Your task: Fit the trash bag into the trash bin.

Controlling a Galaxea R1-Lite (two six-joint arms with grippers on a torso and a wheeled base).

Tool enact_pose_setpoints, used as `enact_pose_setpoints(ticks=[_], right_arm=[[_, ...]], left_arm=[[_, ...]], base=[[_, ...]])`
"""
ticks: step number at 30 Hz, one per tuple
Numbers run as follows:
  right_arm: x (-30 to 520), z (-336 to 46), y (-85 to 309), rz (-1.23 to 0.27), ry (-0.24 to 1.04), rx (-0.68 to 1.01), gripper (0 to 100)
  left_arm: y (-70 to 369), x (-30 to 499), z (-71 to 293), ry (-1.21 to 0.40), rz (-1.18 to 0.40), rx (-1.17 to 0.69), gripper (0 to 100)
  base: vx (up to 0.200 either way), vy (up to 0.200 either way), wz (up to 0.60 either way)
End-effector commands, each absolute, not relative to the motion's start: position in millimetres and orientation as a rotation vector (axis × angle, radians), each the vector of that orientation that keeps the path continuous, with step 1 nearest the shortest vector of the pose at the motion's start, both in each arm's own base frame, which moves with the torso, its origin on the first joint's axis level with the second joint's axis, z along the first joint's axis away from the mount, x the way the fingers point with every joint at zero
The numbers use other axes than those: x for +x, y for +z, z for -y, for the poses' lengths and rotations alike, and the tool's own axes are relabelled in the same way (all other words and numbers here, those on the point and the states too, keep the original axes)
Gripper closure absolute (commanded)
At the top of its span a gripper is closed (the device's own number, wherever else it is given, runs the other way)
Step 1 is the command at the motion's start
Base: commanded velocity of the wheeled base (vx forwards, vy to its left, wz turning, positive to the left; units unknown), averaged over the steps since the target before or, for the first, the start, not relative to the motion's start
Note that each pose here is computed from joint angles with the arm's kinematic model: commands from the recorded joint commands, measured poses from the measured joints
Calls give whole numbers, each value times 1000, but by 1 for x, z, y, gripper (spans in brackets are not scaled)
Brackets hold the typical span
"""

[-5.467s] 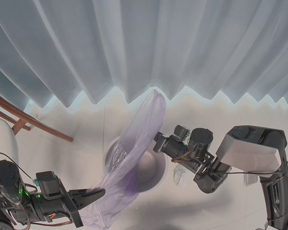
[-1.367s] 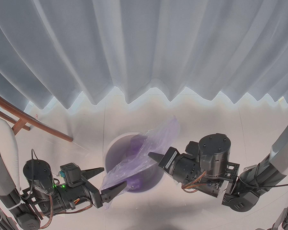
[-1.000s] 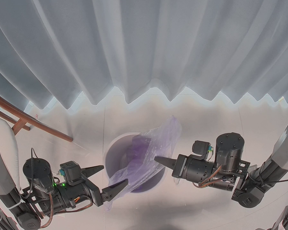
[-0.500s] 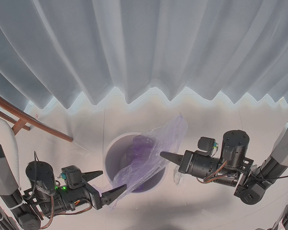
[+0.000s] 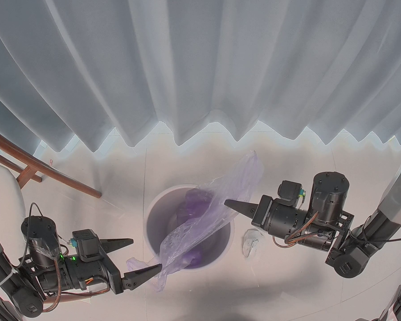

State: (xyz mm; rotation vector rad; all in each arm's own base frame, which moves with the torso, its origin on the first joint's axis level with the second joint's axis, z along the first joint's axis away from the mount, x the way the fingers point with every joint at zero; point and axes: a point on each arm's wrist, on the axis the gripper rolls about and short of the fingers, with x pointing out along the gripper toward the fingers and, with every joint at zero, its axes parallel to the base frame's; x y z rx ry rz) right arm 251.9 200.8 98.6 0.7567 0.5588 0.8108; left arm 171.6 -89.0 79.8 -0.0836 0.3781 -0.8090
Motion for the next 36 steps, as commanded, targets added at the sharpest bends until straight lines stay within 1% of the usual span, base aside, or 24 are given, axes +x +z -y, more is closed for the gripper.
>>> enact_pose_setpoints(ticks=[1, 6, 10, 14, 18, 27, 28, 36], right_arm=[[255, -203, 104, -554, 838, 774, 100], [256, -204, 102, -561, 836, 775, 100], [260, -205, 99, -566, 832, 779, 100], [260, -206, 101, -570, 834, 801, 100], [260, -207, 101, -572, 840, 801, 100], [256, -209, 100, -582, 848, 799, 100], [256, -208, 100, -584, 848, 798, 100], [255, -209, 100, -586, 848, 798, 100]], left_arm=[[79, 166, 80, -824, -399, -75, 0], [80, 168, 76, -817, -393, -82, 0], [83, 167, 72, -865, -381, -95, 0], [81, 164, 72, -878, -422, -99, 0], [80, 163, 73, -896, -431, -100, 0], [69, 167, 76, -892, -493, -102, 0], [67, 167, 76, -891, -501, -102, 100], [57, 169, 84, -921, -555, -100, 100]], base=[[0, 0, 0], [0, 0, 0], [0, 0, 0], [0, 0, 0], [0, 0, 0], [0, 0, 0], [0, 0, 0], [0, 0, 0]])
